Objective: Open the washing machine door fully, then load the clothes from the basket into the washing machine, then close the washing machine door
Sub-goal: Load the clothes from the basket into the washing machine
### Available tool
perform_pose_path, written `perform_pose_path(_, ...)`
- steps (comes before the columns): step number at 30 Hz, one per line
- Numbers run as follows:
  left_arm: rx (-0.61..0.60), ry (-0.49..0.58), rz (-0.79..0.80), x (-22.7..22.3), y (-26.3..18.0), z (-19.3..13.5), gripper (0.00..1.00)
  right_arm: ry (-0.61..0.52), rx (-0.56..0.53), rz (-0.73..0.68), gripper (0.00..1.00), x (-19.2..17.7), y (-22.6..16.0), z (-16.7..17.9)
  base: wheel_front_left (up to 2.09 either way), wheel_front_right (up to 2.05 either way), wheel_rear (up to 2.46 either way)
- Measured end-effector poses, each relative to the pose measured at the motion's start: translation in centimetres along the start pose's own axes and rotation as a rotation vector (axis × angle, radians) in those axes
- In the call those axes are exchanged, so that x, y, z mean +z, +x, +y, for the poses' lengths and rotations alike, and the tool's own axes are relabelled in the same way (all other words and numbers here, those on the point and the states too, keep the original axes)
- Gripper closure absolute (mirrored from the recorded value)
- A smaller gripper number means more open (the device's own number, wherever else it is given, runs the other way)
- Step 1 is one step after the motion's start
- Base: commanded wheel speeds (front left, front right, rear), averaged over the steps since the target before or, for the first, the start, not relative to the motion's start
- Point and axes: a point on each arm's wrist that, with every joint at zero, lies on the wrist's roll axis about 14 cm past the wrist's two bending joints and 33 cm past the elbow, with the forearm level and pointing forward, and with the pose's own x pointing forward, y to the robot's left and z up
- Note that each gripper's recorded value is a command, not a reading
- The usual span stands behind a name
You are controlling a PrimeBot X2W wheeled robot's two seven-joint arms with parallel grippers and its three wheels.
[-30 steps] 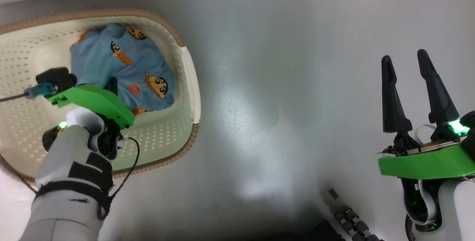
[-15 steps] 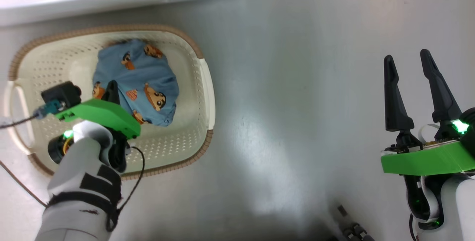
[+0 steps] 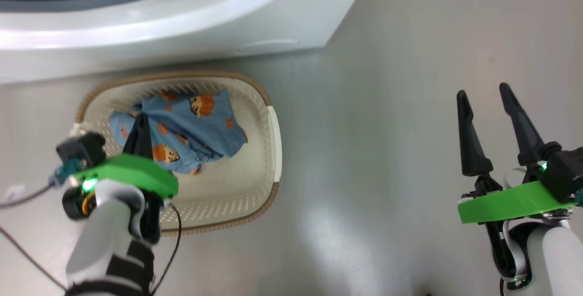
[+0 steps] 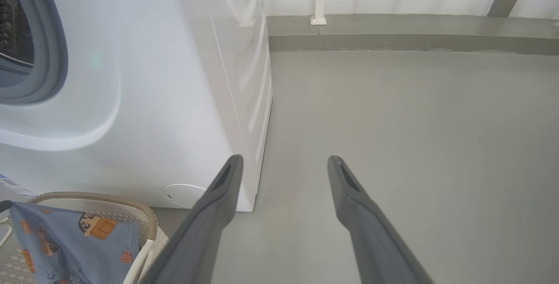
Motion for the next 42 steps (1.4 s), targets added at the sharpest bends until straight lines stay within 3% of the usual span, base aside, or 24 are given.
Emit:
perform_pose_path(18,-0.018,0.115,-0.274,5.3,-12.4,-1.0,1.00,0.016,0.077,-0.055,0.00,3.8,-6.7,3.3,0.00,0.00,0.00)
perform_pose_path(30,-0.056,0.166,-0.396,6.9,-20.2,-2.6,1.00,0.002,0.034,-0.152,0.00,7.4,-13.0,2.2,0.00,0.00,0.00)
perform_pose_path(42,-0.076,0.177,-0.459,8.6,-23.3,-3.5,1.00,-0.004,0.022,-0.223,0.00,9.4,-15.4,2.0,0.00,0.00,0.00)
